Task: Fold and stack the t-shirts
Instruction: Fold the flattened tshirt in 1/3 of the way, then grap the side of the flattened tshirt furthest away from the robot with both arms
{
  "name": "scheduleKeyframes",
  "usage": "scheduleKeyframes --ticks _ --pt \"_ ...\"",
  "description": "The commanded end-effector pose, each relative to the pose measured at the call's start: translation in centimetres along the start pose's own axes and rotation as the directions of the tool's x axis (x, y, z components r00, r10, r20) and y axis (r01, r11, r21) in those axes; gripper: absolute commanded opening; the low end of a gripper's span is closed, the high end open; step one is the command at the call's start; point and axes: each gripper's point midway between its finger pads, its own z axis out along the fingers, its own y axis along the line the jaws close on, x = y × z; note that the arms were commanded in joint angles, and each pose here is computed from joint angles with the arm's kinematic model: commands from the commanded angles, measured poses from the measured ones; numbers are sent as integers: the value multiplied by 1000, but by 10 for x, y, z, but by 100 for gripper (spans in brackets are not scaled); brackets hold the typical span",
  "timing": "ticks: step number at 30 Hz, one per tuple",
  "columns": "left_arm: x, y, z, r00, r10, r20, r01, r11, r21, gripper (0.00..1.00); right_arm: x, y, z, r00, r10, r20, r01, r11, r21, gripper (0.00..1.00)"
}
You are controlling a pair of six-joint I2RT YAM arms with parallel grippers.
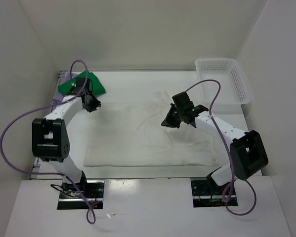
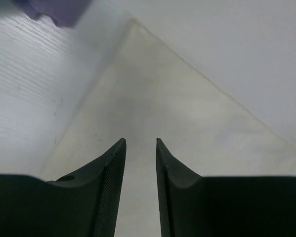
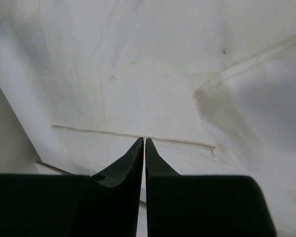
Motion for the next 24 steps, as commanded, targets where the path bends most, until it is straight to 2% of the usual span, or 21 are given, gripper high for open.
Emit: scheduleKeyframes --ticks 1,9,10,15,19,24 --pt "-30 9 32 993 105 59 -99 990 -97 38 -24 28 6 994 -100 52 103 993 -60 8" --pt "-52 16 83 984 158 79 -139 969 -203 38 -21 27 26 992 -122 13 123 990 -68 10" --pt "-49 18 91 985 159 65 -142 967 -211 40 -21 27 27 992 -122 13 123 990 -68 11" --pt "-56 18 100 983 160 91 -137 965 -223 42 -22 21 32 992 -123 6 123 991 -51 11" --pt "-51 26 115 983 173 63 -152 955 -254 42 -19 14 41 992 -128 -14 128 991 -30 12" --pt "-50 24 124 983 172 58 -153 957 -247 47 -20 17 44 990 -137 -21 136 990 -35 12"
